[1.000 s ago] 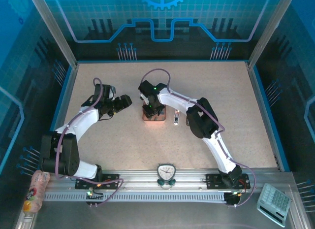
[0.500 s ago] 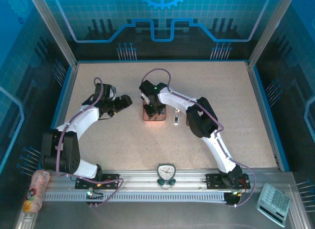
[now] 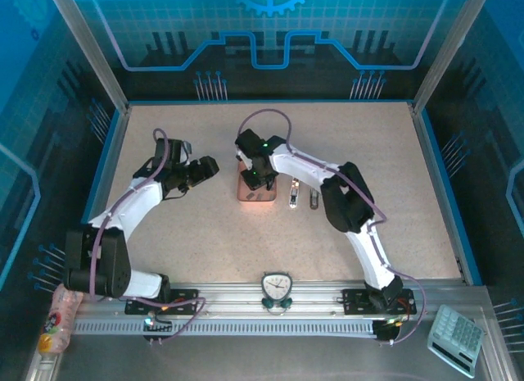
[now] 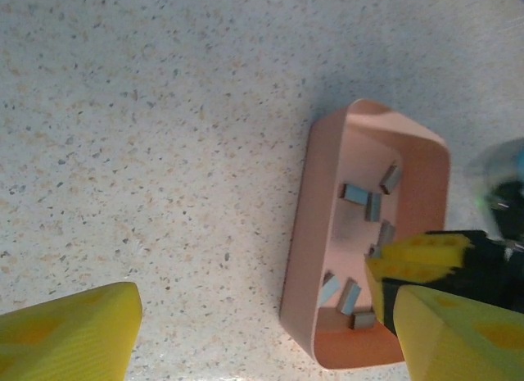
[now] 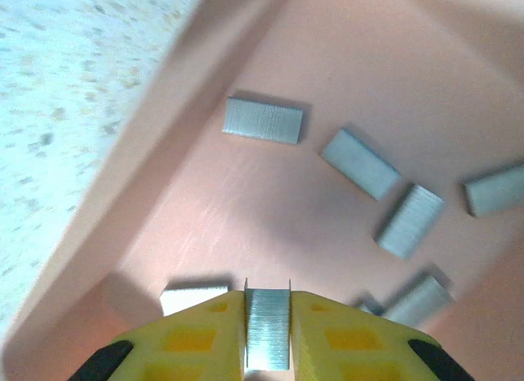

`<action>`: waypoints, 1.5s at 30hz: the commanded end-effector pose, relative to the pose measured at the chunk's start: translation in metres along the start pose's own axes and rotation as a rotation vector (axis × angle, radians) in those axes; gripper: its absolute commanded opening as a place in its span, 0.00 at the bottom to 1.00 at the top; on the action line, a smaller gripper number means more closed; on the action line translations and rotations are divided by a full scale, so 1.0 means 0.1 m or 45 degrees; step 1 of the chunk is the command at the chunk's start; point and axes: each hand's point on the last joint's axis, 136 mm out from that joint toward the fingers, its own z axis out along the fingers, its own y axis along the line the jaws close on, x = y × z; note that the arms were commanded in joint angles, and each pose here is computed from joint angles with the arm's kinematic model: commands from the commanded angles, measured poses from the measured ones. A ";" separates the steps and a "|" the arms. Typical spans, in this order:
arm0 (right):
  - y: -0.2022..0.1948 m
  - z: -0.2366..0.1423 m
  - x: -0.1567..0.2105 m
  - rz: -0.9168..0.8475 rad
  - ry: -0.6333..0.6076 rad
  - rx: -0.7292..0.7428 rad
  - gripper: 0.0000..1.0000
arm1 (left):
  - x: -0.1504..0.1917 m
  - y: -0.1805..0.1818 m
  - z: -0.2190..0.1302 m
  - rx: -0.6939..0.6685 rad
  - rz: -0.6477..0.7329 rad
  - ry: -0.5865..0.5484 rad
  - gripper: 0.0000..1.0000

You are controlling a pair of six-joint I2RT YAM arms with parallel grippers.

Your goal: Load the staples into the stapler

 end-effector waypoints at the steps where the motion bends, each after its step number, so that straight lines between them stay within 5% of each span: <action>1: -0.03 -0.55 -0.13 0.041 -0.168 -0.020 0.21 | 0.10 -0.08 -0.09 0.022 0.025 -0.004 0.81; 9: -0.19 -0.90 0.58 0.204 -0.153 -0.023 0.22 | 0.36 -0.35 -0.04 0.099 0.149 0.001 0.81; 21: -0.33 -0.67 2.01 0.506 0.069 0.054 0.23 | 0.68 -0.52 0.09 0.154 0.236 0.042 0.82; 28: -0.31 -0.66 2.19 0.518 0.077 0.044 0.30 | 0.76 -0.49 0.12 0.154 0.251 0.062 0.82; 35: -0.33 -0.71 2.48 0.532 0.264 0.091 0.37 | 0.80 -0.46 0.08 0.152 0.264 0.062 0.82; 45: -0.25 -0.55 2.63 0.627 0.355 0.057 0.38 | 0.86 -0.43 0.14 0.160 0.263 0.091 0.82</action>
